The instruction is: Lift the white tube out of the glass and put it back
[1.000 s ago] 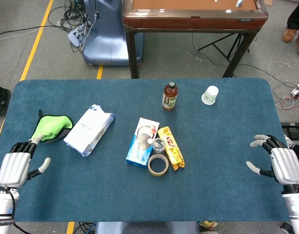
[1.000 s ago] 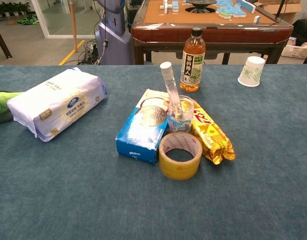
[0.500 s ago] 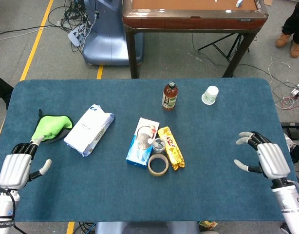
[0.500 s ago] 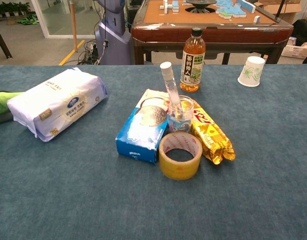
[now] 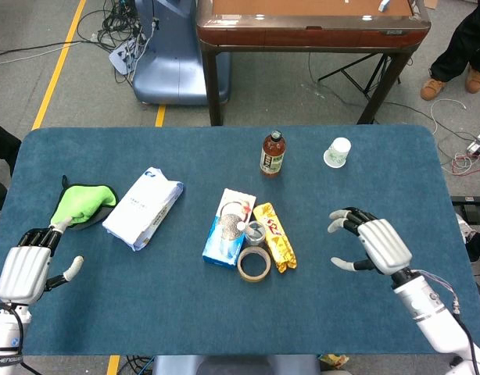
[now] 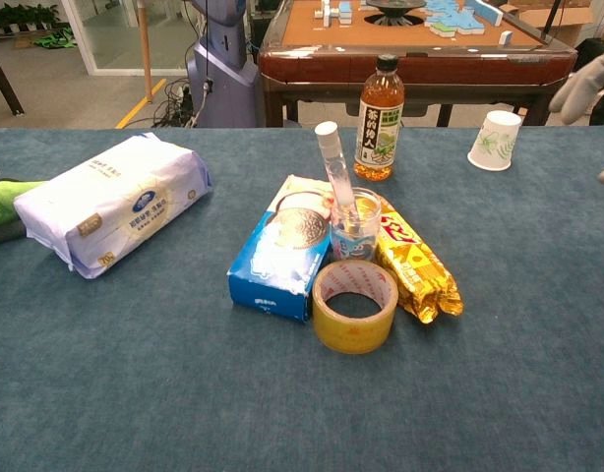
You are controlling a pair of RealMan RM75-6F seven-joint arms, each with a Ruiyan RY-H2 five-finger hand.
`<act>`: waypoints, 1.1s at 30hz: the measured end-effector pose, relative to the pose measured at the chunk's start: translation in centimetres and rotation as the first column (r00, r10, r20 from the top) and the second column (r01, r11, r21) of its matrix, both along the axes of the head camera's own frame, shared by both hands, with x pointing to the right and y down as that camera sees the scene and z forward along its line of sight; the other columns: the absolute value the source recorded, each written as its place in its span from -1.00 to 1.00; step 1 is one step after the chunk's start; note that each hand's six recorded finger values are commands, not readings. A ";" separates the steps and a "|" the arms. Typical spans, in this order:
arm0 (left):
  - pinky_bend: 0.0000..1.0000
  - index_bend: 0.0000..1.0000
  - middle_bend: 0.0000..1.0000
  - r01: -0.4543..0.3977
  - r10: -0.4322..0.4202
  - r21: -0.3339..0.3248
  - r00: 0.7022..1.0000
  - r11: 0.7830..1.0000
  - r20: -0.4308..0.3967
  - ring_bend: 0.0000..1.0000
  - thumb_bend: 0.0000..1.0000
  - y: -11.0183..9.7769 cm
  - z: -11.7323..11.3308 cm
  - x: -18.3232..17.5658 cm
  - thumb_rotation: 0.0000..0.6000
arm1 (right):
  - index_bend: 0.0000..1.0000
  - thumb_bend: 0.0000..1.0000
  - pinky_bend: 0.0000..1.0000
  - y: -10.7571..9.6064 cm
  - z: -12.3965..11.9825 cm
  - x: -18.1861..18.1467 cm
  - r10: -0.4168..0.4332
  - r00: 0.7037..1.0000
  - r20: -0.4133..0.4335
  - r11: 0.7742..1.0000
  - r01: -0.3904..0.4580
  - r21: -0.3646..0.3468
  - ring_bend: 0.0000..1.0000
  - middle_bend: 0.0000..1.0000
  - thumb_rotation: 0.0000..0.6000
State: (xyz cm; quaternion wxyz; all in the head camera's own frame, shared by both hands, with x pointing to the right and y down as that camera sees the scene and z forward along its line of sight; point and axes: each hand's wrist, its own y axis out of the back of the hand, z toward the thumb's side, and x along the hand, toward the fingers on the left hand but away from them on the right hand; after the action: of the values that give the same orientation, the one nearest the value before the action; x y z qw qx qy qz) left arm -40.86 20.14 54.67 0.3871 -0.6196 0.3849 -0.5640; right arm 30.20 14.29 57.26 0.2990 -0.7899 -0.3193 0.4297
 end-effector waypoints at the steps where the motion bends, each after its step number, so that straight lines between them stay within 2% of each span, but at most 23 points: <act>1: -0.63 -0.78 -0.60 0.001 -0.001 0.001 1.000 1.000 0.000 -0.52 -0.57 0.0 -0.1 0.0 1.00 | -0.20 -0.54 -0.43 -0.2 0.2 -0.5 -0.015 1.000 0.004 1.000 0.015 -0.002 -0.62 -0.46 1.00; 11: -0.63 -0.78 -0.60 0.004 -0.004 0.003 1.000 1.000 0.002 -0.52 -0.57 0.2 -0.4 -0.2 1.00 | -0.20 -0.54 -0.43 -3.0 2.2 -6.6 -0.124 0.991 0.049 0.992 0.125 -0.012 -0.62 -0.49 1.00; 18: -0.63 -0.78 -0.60 0.009 -0.009 0.007 1.000 1.000 0.005 -0.52 -0.57 0.2 -0.6 -0.4 1.00 | -0.20 -0.54 -0.43 -3.9 3.6 -9.6 -0.170 0.984 0.057 0.985 0.172 -0.034 -0.62 -0.49 1.00; 33: -0.63 -0.78 -0.60 0.014 -0.014 0.006 1.000 1.000 0.015 -0.52 -0.57 0.1 -0.7 -0.8 1.00 | -0.19 -0.54 -0.43 -4.0 3.3 -7.8 -0.106 0.994 0.040 0.994 0.107 -0.015 -0.62 -0.49 1.00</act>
State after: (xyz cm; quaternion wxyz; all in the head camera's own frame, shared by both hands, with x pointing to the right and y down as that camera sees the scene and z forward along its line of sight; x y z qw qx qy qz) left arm -41.62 20.22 53.96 0.3877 -0.6115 0.3879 -0.5703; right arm 22.42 10.28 60.52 0.3084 -0.8166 -0.2790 0.4003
